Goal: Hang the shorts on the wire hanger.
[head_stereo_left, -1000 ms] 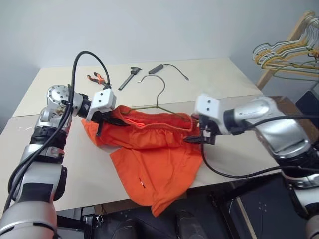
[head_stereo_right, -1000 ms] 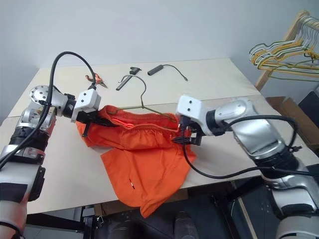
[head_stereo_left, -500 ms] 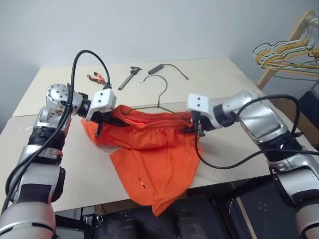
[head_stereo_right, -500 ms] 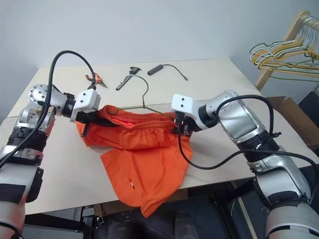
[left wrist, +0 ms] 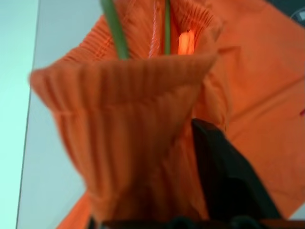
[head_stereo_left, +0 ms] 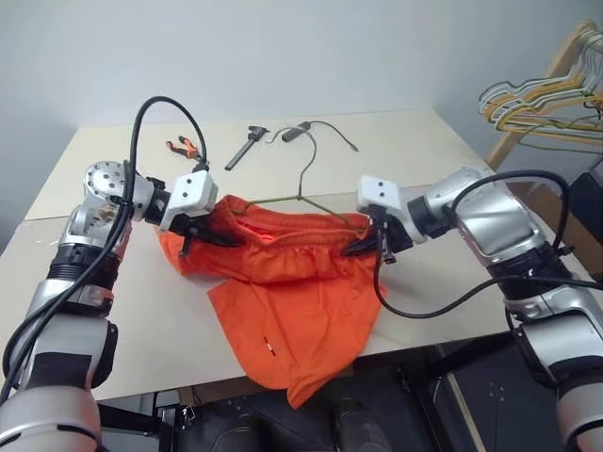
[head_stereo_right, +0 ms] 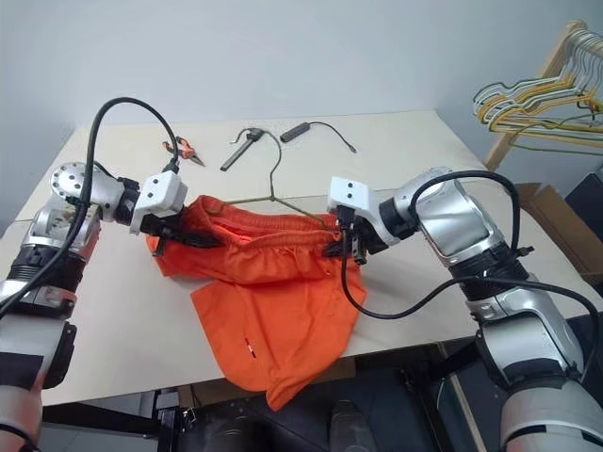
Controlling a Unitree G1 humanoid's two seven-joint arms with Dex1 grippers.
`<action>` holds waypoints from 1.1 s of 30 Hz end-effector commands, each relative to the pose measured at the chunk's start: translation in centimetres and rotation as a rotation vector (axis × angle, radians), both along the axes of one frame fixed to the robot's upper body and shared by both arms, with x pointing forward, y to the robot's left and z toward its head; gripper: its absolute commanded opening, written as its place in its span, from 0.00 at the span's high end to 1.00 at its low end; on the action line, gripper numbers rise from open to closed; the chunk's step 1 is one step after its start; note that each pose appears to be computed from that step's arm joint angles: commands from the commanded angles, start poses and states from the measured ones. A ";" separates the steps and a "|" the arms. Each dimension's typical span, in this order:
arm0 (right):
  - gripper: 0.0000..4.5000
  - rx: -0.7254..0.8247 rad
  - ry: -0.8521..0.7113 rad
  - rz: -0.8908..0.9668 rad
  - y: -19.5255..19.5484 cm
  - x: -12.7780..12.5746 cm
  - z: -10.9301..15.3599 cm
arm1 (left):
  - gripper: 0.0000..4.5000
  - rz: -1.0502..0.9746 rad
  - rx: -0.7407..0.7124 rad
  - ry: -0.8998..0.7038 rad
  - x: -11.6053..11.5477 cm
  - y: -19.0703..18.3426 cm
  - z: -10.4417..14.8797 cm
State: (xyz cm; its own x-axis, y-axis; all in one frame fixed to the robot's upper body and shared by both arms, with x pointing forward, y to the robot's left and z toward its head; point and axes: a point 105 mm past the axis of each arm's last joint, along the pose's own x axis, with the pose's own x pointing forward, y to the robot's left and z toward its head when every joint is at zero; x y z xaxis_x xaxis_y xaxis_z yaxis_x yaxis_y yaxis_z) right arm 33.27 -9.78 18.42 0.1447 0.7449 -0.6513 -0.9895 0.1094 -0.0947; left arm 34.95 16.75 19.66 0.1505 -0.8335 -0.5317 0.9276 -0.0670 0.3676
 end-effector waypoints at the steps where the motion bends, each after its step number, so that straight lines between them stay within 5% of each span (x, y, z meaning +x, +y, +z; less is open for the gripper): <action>1: 1.00 0.091 0.021 -0.034 -0.8 -1.3 1.3 | 0.42 0.000 -0.108 -0.071 0.1 -0.6 2.5; 7: 1.00 0.151 0.119 -0.204 -3.7 -3.6 -0.1 | 0.01 0.094 -0.341 -0.119 0.3 -0.2 6.2; 10: 1.00 0.169 0.160 -0.375 -6.1 -5.0 -1.1 | 0.01 0.203 -0.676 -0.090 0.2 -0.8 10.3; 13: 1.00 0.192 0.164 -0.574 -8.4 -5.6 -1.7 | 0.01 0.182 -0.844 0.021 -2.2 -2.4 11.7; 22: 1.00 0.283 0.136 -0.978 -14.2 -7.2 -0.2 | 0.01 0.113 -0.952 0.156 -6.6 -6.4 12.5; 33: 1.00 0.191 0.092 -1.374 -22.5 -7.3 1.1 | 0.01 0.118 -0.950 0.116 -5.8 -8.6 12.3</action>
State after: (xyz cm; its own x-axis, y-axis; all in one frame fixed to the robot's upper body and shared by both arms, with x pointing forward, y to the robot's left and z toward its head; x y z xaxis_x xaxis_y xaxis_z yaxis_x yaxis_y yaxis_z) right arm 26.04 -31.57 17.91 0.7546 0.1575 -0.6370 -0.1121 0.9874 0.1114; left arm 29.43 8.29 30.67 0.2660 -0.9107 0.3161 0.9511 0.3013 0.0675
